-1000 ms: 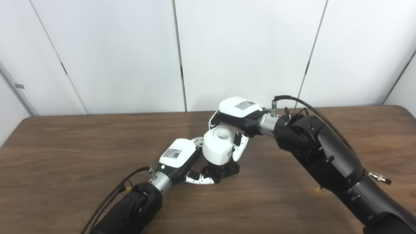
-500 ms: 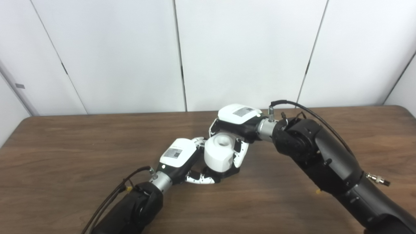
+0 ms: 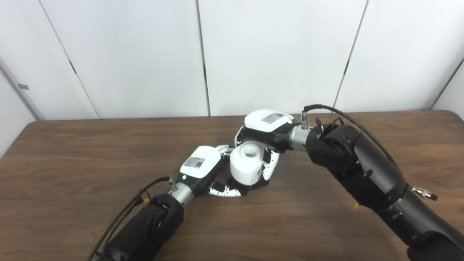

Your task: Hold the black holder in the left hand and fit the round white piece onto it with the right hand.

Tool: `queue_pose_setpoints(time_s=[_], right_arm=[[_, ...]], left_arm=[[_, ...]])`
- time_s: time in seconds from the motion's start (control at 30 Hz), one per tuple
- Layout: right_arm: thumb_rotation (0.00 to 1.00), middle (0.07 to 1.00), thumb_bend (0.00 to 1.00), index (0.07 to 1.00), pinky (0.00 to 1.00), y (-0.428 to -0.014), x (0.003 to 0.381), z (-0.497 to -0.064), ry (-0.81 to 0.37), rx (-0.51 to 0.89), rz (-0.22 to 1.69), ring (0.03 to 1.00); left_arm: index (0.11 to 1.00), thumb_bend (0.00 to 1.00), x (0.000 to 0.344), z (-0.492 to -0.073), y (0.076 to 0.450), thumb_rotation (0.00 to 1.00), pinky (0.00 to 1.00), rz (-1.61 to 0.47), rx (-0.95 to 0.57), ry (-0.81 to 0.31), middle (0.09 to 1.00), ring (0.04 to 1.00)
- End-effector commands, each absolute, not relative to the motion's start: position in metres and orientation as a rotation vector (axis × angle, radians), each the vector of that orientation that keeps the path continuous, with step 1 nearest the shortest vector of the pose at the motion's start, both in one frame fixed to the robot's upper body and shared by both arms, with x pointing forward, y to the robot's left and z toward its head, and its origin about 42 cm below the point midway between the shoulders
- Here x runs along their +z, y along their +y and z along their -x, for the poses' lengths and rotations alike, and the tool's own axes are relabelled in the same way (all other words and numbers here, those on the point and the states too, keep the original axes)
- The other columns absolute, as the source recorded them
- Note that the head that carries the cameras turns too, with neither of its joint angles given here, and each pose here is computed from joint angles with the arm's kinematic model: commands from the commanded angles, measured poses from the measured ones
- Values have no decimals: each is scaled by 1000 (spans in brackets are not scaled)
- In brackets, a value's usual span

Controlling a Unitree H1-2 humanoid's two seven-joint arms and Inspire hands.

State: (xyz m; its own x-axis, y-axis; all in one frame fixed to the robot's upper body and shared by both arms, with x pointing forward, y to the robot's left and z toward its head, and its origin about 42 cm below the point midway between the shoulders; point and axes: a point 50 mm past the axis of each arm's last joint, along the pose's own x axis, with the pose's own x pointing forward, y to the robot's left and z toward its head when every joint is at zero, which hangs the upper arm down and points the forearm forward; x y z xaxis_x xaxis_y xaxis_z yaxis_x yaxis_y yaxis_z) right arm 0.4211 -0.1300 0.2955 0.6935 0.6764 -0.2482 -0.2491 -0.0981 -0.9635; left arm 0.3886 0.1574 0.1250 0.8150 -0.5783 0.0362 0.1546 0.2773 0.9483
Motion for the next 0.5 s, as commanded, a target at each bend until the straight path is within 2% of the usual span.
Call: queue_pose_setpoints(time_s=[0.0,0.23,0.47], right_arm=[[140,730,526,481,738,-134,312,-424,-431,790,1512,802],[140,730,526,481,753,-136,312,-425,-425,789,1529,805],[141,722,526,481,724,-139,315,-425,-437,797,1551,794]], left_arm=[[480,522,82,-366,158,79,701,-1268,-682,-228,823,878],[480,522,83,-366,158,79,693,-1265,-682,-228,825,877],[480,522,84,-367,158,78,696,-1269,-684,-232,823,874]])
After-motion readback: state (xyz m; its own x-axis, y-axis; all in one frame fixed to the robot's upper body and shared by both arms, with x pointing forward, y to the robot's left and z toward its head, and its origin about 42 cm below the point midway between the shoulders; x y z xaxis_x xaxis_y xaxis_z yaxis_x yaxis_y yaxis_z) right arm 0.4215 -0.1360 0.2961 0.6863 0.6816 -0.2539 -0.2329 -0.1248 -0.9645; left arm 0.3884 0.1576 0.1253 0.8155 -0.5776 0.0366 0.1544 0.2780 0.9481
